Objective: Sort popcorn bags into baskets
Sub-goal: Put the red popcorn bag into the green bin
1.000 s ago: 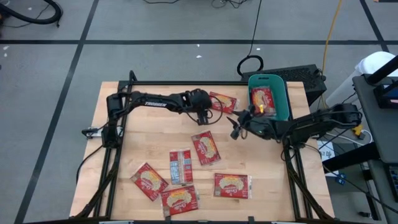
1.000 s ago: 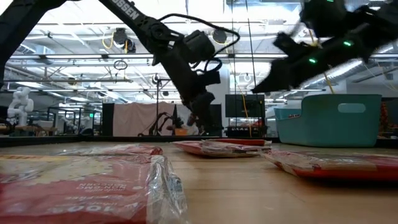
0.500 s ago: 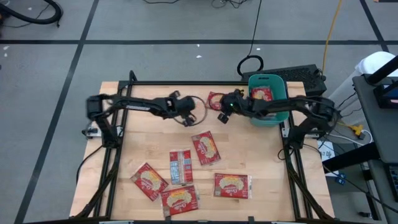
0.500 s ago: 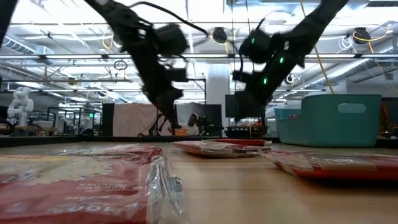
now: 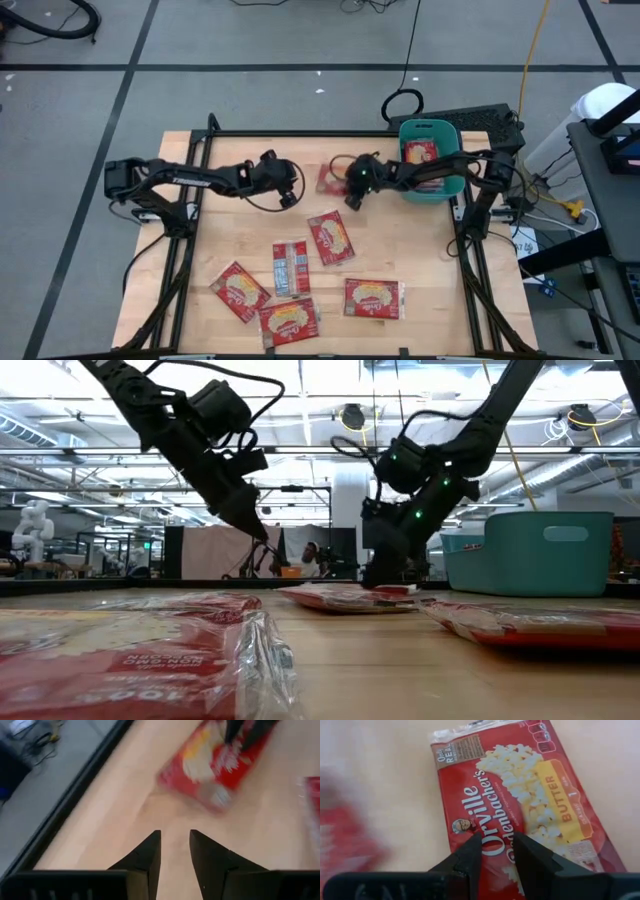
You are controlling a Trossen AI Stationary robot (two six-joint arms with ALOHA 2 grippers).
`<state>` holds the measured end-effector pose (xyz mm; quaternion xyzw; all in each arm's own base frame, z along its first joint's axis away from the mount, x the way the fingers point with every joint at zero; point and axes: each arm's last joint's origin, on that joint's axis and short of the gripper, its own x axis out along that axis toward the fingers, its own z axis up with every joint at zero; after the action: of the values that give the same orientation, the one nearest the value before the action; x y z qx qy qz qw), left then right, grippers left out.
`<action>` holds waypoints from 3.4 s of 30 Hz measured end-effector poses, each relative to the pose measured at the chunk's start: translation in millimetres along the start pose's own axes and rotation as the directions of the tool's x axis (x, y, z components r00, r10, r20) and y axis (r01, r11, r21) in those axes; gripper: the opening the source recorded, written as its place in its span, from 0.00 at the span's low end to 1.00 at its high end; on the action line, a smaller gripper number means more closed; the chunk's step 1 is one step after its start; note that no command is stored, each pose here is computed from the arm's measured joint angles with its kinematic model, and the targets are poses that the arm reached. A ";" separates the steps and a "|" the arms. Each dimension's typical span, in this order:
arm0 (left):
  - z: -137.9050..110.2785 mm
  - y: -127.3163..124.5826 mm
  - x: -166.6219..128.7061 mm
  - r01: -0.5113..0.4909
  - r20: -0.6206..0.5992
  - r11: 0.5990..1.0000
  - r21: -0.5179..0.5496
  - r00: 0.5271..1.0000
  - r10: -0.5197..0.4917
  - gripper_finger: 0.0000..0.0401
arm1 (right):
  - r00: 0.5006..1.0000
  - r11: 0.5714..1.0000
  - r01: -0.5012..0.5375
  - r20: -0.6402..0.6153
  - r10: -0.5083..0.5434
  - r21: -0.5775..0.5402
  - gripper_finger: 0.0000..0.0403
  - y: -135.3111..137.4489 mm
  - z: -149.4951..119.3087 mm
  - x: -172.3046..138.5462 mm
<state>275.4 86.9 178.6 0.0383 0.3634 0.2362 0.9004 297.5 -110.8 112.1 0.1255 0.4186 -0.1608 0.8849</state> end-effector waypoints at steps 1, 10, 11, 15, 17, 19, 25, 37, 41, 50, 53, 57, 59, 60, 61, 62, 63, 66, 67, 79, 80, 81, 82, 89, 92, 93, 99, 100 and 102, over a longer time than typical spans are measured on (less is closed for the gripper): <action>-1.8 -1.1 0.9 0.018 -0.003 1.000 0.009 1.000 -0.018 0.26 | 1.000 1.000 -0.029 0.000 0.029 0.001 0.26 7.5 -0.5 0.3; -17.3 -19.6 3.1 0.287 -0.001 0.957 0.051 0.958 -0.287 0.36 | 0.982 0.994 -0.102 0.166 0.093 0.043 0.26 54.2 11.5 -12.7; -19.4 -23.8 2.4 0.298 0.009 0.952 0.068 0.954 -0.300 0.38 | 0.979 0.995 -0.098 0.181 0.090 0.037 0.26 57.1 13.1 -16.0; -29.3 -38.5 -1.2 0.293 0.021 0.932 0.215 0.952 -0.305 0.48 | 0.973 0.998 -0.061 0.224 0.057 0.013 0.26 63.5 17.2 -24.6; -34.8 -44.3 -2.8 0.254 0.030 0.918 0.304 0.961 -0.276 0.52 | 0.968 0.998 -0.063 0.242 0.064 -0.015 0.26 65.6 19.2 -27.7; -37.1 -48.0 -4.1 0.221 0.043 0.907 0.359 0.967 -0.253 0.57 | 0.966 0.997 -0.063 0.246 0.072 -0.046 0.26 68.0 19.6 -29.4; -41.2 -56.0 1.1 0.182 0.048 0.859 0.478 0.972 -0.232 0.64 | 0.967 0.993 -0.062 0.241 0.085 -0.101 0.26 73.0 17.9 -29.7; -49.0 -73.1 35.0 0.010 0.089 0.671 0.741 0.990 -0.113 0.54 | 0.970 0.987 -0.058 0.227 0.091 -0.148 0.26 76.3 10.6 -28.8; -46.7 -73.4 38.8 0.029 0.085 0.636 0.771 0.985 -0.148 0.50 | 0.972 0.987 -0.056 0.216 0.088 -0.150 0.26 75.4 6.4 -27.9; -43.8 -60.1 48.1 0.181 -0.016 0.565 0.805 0.959 -0.284 0.33 | 0.957 0.991 -0.019 0.284 0.057 -0.134 0.26 75.4 12.1 -29.3; -43.8 -55.1 50.2 0.203 -0.035 0.590 0.781 0.958 -0.283 0.28 | 0.955 0.991 -0.020 0.291 0.059 -0.134 0.26 75.6 12.7 -29.6; -44.6 -51.7 51.5 0.203 -0.041 0.589 0.782 0.960 -0.276 0.23 | 0.949 0.991 -0.023 0.308 0.063 -0.133 0.26 76.0 14.4 -30.1; -45.0 -50.9 51.7 0.205 -0.046 0.588 0.782 0.961 -0.274 0.18 | 0.946 0.991 -0.025 0.317 0.066 -0.132 0.26 76.3 15.3 -30.4; -45.3 -50.8 51.7 0.206 -0.048 0.588 0.782 0.961 -0.273 0.14 | 0.945 0.991 -0.025 0.321 0.067 -0.132 0.26 76.4 15.6 -30.6; -45.3 -50.6 51.8 0.206 -0.049 0.588 0.782 0.961 -0.271 0.09 | 0.944 0.991 -0.026 0.324 0.067 -0.131 0.26 76.5 15.9 -30.7; -45.0 -50.5 51.9 0.204 -0.046 0.592 0.779 0.962 -0.270 0.05 | 0.943 0.991 -0.027 0.325 0.068 -0.132 0.26 76.7 16.0 -30.7; -44.6 -50.4 51.9 0.198 -0.039 0.599 0.776 0.963 -0.268 0.03 | 0.943 0.991 -0.028 0.325 0.070 -0.133 0.26 77.5 15.8 -30.8; -43.2 -50.0 51.9 0.185 -0.020 0.621 0.762 0.965 -0.263 0.02 | 0.943 0.990 -0.032 0.324 0.076 -0.140 0.26 80.3 15.0 -31.1; -41.8 -49.4 50.9 0.176 -0.010 0.638 0.750 0.967 -0.255 0.01 | 0.943 0.989 -0.036 0.323 0.081 -0.141 0.26 82.0 14.5 -31.3; 5.8 -26.4 5.8 0.105 0.274 0.931 0.350 0.939 -0.209 0.00 | 0.915 0.959 0.197 0.390 -0.106 -0.202 0.31 117.8 2.0 -41.7; 6.9 -26.1 4.3 0.114 0.279 0.936 0.333 0.936 -0.214 0.00 | 0.911 0.954 0.216 0.395 -0.120 -0.209 0.33 119.4 1.1 -42.2; 6.6 -26.2 4.2 0.125 0.277 0.941 0.316 0.936 -0.217 0.00 | 0.908 0.948 0.232 0.398 -0.131 -0.218 0.36 120.9 0.3 -42.7; 6.4 -26.3 4.4 0.132 0.275 0.944 0.301 0.936 -0.219 0.00 | 0.907 0.944 0.238 0.399 -0.132 -0.230 0.38 122.6 -0.5 -43.1; 7.2 -27.4 3.8 0.184 0.285 0.957 0.222 0.927 -0.244 0.00 | 0.903 0.937 0.269 0.397 -0.165 -0.223 0.55 123.4 -2.8 -41.5; 7.5 -28.0 3.5 0.207 0.288 0.955 0.211 0.921 -0.263 0.00 | 0.898 0.928 0.296 0.396 -0.189 -0.227 0.58 122.6 -4.2 -37.3; 7.7 -28.3 3.4 0.212 0.290 0.955 0.205 0.919 -0.267 0.00 | 0.898 0.921 0.309 0.392 -0.201 -0.235 0.58 122.1 -5.3 -35.4; 10.7 -31.4 1.4 0.253 0.321 0.949 0.188 0.897 -0.303 0.00 | 0.874 0.890 0.394 0.394 -0.285 -0.230 0.53 113.1 -8.4 -17.3; 11.7 -32.6 0.6 0.266 0.332 0.944 0.194 0.888 -0.318 0.00 | 0.859 0.883 0.425 0.398 -0.322 -0.201 0.50 110.7 -8.9 -14.4; 13.1 -34.9 -0.7 0.285 0.344 0.938 0.198 0.876 -0.338 0.00 | 0.826 0.870 0.473 0.416 -0.381 -0.141 0.44 107.1 -8.1 -12.4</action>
<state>297.6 56.9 180.3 0.0869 0.2031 0.0500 0.9740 326.1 -7.5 126.1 -0.1120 0.2756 -0.3256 0.8975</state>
